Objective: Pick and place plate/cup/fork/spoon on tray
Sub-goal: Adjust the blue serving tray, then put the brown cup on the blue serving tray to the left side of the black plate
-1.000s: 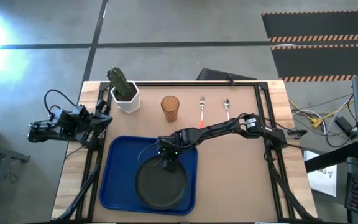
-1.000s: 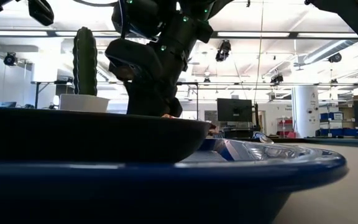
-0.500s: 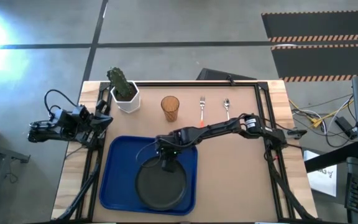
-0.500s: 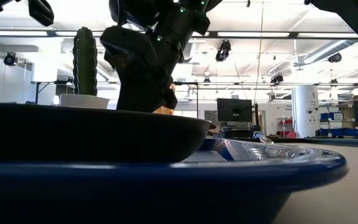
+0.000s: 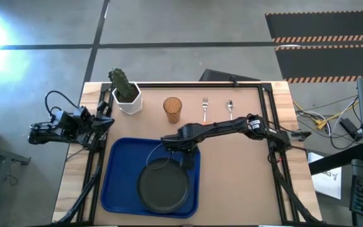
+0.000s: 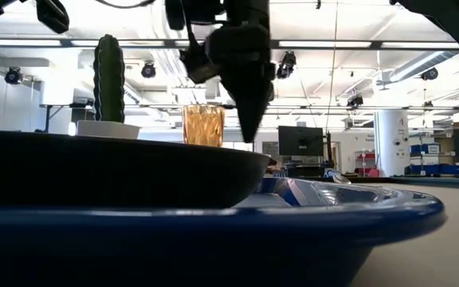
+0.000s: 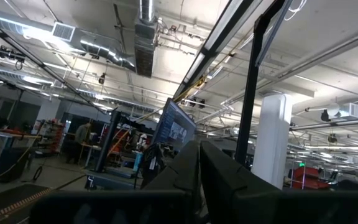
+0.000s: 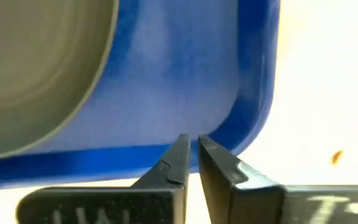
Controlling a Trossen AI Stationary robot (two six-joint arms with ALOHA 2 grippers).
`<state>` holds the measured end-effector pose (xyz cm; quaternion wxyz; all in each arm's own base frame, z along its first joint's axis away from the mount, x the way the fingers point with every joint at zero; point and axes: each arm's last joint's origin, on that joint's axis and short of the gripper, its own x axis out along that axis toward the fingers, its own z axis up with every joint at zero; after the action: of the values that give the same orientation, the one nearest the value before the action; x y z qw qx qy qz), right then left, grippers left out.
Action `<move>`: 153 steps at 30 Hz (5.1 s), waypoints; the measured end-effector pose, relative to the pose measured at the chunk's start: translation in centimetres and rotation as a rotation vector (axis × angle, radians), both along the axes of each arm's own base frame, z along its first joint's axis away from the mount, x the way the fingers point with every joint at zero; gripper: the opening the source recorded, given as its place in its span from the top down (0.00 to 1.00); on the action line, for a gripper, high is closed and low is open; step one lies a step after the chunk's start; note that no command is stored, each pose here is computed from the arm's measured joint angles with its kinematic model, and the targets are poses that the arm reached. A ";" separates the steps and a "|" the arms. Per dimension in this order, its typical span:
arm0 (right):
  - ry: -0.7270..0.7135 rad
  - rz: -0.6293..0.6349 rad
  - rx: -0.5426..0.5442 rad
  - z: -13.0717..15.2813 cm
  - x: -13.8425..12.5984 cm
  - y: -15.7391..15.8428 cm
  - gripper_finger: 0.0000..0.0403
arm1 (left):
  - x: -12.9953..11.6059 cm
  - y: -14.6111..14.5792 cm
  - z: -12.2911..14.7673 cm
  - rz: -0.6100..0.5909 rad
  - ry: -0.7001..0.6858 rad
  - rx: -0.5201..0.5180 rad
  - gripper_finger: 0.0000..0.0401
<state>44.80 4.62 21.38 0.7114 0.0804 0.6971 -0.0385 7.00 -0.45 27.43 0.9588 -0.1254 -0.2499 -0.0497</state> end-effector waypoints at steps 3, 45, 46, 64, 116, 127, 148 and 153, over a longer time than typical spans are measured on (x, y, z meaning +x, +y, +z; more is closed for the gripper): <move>0.002 0.001 0.042 -0.9 0.0 0.7 0.97 | 0.0 0.0 0.0 0.000 0.000 0.000 1.00; 0.201 -0.131 0.083 -4.8 -10.6 4.0 0.98 | 0.0 0.0 0.0 -0.001 0.002 0.001 1.00; 0.200 -0.142 0.083 -4.5 -11.3 3.9 0.98 | 0.0 0.0 0.0 0.000 0.002 0.001 1.00; -0.131 -0.302 0.128 -2.6 -13.5 3.7 0.98 | 0.0 0.1 0.0 0.028 0.003 -0.004 1.00; -0.618 -0.461 -0.001 9.6 -18.4 4.6 0.98 | 3.6 0.4 0.0 0.221 0.338 -0.053 0.97; -0.928 -0.332 -0.169 18.1 -19.1 3.7 0.98 | 12.1 -0.1 5.7 0.324 0.917 0.286 0.60; -1.164 -0.197 -0.212 25.6 -24.3 1.6 0.98 | 20.7 3.7 4.4 0.345 1.378 0.370 0.57; -1.211 -0.192 -0.206 26.6 -25.8 1.1 0.98 | 21.1 4.6 3.7 0.323 1.407 0.352 0.57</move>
<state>19.02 5.68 47.98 0.9781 0.0811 0.1521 -0.1169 28.06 4.14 31.18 0.8937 0.0661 0.4194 0.1447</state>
